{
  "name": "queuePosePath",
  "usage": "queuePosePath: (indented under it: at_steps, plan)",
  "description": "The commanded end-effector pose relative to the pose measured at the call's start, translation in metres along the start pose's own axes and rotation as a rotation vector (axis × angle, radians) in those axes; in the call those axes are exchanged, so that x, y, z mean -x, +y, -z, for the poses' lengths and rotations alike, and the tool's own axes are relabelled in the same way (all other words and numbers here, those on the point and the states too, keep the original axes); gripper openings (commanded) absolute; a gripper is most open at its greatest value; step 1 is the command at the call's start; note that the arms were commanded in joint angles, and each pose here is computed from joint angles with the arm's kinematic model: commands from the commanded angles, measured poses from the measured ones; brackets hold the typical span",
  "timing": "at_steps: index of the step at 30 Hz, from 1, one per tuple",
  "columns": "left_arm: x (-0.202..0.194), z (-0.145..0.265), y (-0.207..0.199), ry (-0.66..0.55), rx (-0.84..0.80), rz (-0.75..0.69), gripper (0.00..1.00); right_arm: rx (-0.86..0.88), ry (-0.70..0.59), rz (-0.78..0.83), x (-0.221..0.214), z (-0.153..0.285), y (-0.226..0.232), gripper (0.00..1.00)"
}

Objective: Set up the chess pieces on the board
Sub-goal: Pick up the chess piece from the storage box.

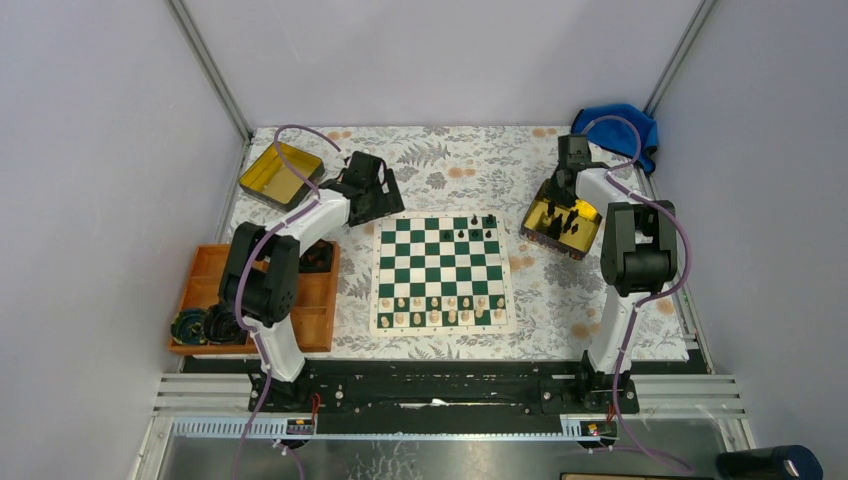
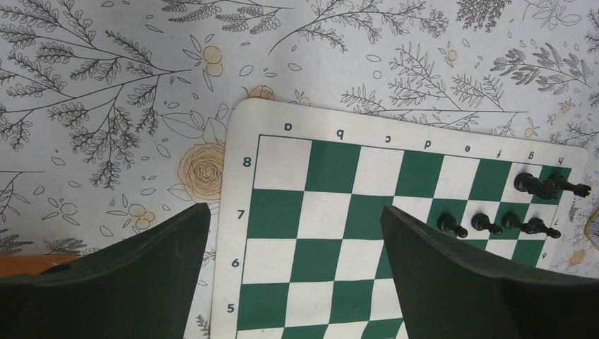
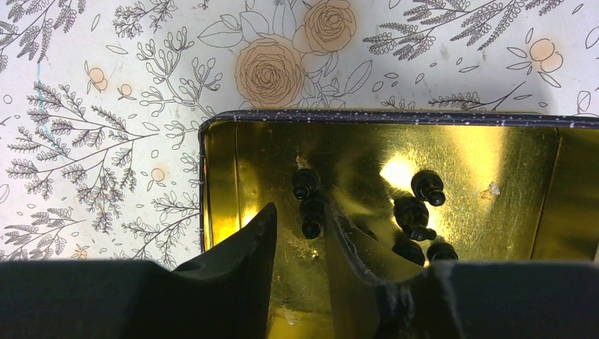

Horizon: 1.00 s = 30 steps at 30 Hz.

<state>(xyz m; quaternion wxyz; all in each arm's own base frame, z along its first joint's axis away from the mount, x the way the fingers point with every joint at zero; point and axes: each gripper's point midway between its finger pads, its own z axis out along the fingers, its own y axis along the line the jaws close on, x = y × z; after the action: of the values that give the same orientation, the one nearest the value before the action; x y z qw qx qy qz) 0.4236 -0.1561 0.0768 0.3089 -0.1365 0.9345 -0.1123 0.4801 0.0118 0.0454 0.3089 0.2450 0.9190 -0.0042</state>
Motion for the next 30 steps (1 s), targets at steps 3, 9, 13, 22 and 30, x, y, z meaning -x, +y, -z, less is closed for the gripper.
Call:
queuePosePath:
  at_steps: [3,9,13,22,30]
  plan:
    - [0.011,-0.002,0.001,-0.016,0.011,-0.009,0.99,0.022,-0.029,-0.013,0.012,0.005,0.005,0.36]
    - [0.012,-0.002,0.003,-0.016,0.011,-0.006,0.99,0.011,-0.017,-0.008,0.006,0.006,0.0,0.34]
    - [0.012,-0.001,0.004,-0.014,0.01,-0.004,0.99,0.011,-0.009,-0.007,0.003,0.009,-0.001,0.33]
    - [0.012,-0.001,0.004,-0.013,0.002,-0.005,0.99,0.005,-0.006,0.0,-0.001,0.011,-0.004,0.25]
    - [0.014,0.001,0.005,-0.018,0.001,-0.001,0.99,0.006,-0.024,0.008,0.007,0.015,-0.002,0.1]
